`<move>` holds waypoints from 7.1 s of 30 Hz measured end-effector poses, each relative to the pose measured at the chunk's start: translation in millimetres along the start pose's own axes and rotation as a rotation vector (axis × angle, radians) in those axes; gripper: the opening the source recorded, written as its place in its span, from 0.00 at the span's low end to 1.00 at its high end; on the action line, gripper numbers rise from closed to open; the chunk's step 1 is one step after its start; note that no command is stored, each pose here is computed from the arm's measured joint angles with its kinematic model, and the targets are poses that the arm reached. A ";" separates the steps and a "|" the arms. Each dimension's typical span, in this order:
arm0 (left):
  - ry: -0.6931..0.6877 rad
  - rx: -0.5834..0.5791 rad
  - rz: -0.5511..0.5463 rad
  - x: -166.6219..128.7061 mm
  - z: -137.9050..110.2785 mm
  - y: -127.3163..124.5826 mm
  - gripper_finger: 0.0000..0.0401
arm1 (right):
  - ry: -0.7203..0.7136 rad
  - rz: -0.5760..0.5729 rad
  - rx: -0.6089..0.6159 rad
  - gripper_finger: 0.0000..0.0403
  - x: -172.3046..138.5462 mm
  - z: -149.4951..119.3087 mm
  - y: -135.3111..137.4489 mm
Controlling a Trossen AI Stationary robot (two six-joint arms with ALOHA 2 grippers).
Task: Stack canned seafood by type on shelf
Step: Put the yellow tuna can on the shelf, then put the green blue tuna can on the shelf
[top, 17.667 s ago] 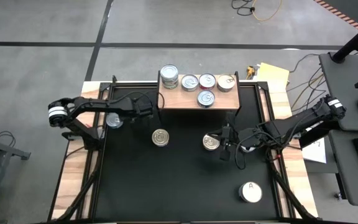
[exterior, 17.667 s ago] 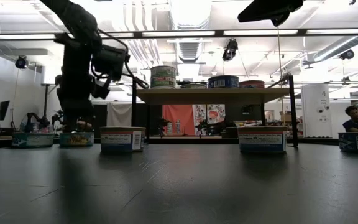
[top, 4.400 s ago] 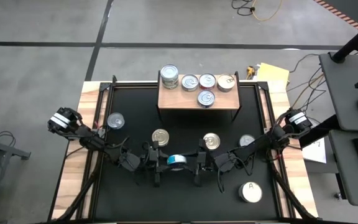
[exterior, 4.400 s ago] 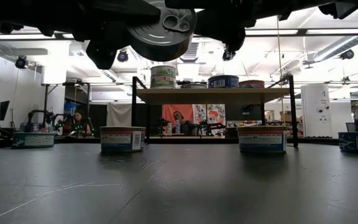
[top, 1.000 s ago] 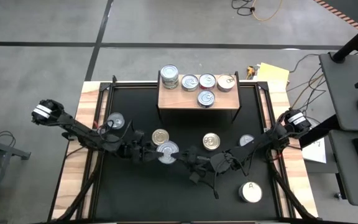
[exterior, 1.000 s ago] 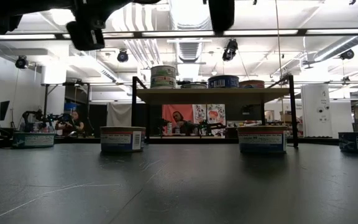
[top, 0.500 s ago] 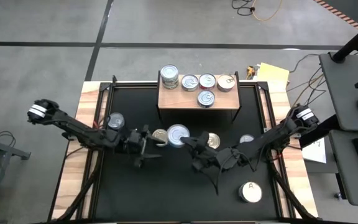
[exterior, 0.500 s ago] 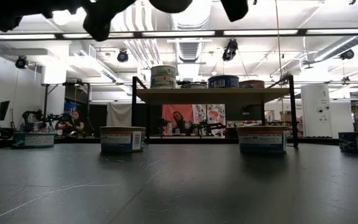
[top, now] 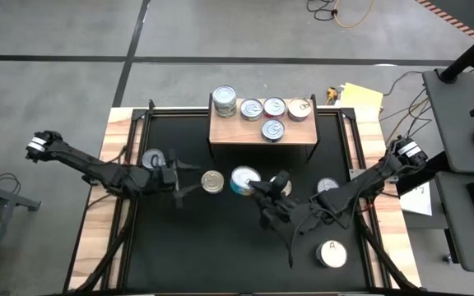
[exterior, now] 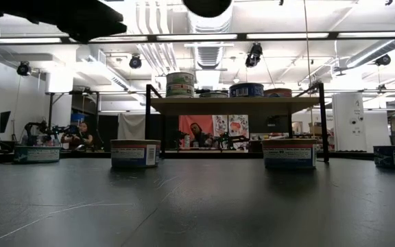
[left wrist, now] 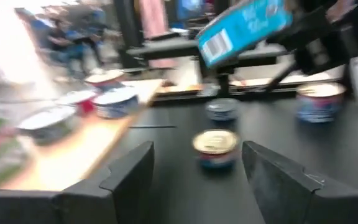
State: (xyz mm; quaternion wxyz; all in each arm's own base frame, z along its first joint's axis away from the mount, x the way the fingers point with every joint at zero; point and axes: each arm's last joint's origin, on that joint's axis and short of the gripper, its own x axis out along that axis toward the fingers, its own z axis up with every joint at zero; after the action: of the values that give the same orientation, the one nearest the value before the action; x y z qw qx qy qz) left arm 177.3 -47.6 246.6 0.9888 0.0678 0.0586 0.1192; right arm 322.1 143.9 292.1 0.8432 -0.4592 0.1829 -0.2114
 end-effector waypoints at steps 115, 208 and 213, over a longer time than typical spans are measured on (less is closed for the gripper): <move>0.246 -0.138 0.148 -1.4 1.0 4.1 0.55 | 0.420 0.285 0.126 0.71 191.2 -102.6 -59.5; 0.278 0.072 0.123 -0.5 -1.6 3.3 0.55 | 0.395 0.196 0.782 0.03 126.0 -86.9 -103.8; 0.276 0.043 0.127 -0.5 -1.6 3.3 0.55 | 0.500 0.208 0.748 0.03 146.3 -100.2 -70.6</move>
State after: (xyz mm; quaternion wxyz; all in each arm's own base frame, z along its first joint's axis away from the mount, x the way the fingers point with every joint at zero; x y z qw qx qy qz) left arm 175.9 -44.3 245.6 0.9602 0.0757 0.1922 0.1882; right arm 382.0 -37.2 284.3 0.8977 -0.0376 0.3368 -0.2814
